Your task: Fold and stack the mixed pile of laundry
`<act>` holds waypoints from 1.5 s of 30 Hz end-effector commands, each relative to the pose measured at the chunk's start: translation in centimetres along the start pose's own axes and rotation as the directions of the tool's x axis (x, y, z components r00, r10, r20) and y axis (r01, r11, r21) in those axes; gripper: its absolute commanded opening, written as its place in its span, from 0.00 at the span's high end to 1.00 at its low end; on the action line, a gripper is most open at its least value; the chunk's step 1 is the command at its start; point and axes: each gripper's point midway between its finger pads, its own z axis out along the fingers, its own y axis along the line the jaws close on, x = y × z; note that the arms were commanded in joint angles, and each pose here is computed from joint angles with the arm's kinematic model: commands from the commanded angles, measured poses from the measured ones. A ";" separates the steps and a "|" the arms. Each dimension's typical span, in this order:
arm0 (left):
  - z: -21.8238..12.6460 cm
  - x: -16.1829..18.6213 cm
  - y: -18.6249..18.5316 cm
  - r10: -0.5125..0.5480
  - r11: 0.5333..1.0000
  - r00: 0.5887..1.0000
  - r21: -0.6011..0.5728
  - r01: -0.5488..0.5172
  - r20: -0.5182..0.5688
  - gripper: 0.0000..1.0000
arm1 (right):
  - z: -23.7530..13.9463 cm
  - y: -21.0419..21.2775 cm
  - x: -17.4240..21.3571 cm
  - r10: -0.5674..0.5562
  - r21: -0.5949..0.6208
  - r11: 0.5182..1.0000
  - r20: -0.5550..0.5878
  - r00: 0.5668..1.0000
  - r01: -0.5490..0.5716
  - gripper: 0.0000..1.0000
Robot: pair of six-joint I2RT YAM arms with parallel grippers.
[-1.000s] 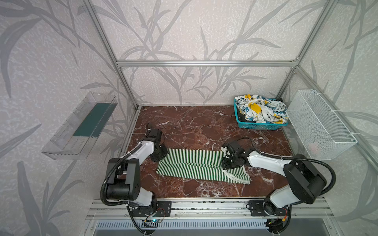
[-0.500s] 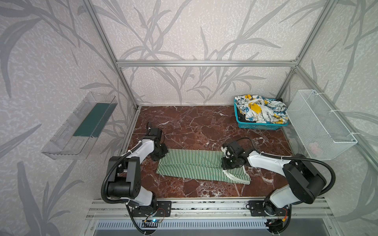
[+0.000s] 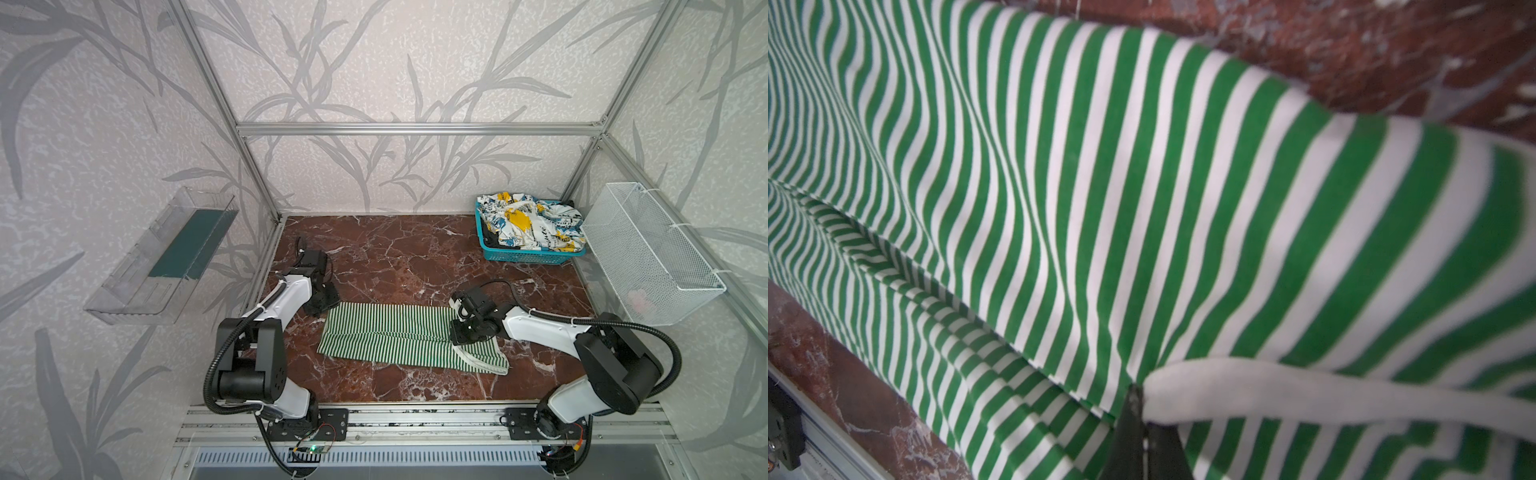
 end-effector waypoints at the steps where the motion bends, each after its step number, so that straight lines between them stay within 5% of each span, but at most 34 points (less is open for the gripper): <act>1: 1.0 1.8 1.8 -0.031 0.998 0.998 -0.063 0.028 -0.047 0.59 | 0.2 -0.3 0.4 -0.001 0.018 1.000 -0.016 1.000 0.002 1.00; 7: 2.0 3.0 2.1 -0.044 0.998 0.997 -0.056 0.041 -0.066 0.65 | 0.3 -0.3 0.5 0.001 0.016 1.000 -0.019 1.000 0.000 1.00; 13: 2.4 3.0 1.7 -0.043 0.998 0.996 -0.040 0.040 -0.084 0.84 | 0.4 -0.3 0.5 0.003 0.014 1.000 -0.019 1.000 -0.003 1.00; 22: 1.2 2.0 1.2 -0.029 0.999 0.998 -0.030 0.027 -0.060 0.99 | 0.4 -0.3 0.5 0.003 0.014 1.000 -0.018 1.000 -0.003 1.00; 38: -1.8 -4.6 -3.1 0.118 0.990 0.990 0.064 -0.123 0.074 1.00 | 0.0 0.0 -0.2 0.001 0.012 1.000 0.005 1.000 -0.001 1.00; 45: 0.9 -2.1 -0.7 0.075 0.997 0.997 -0.010 -0.075 0.021 1.00 | -0.1 0.0 -0.2 -0.003 0.017 1.000 0.002 1.000 0.003 1.00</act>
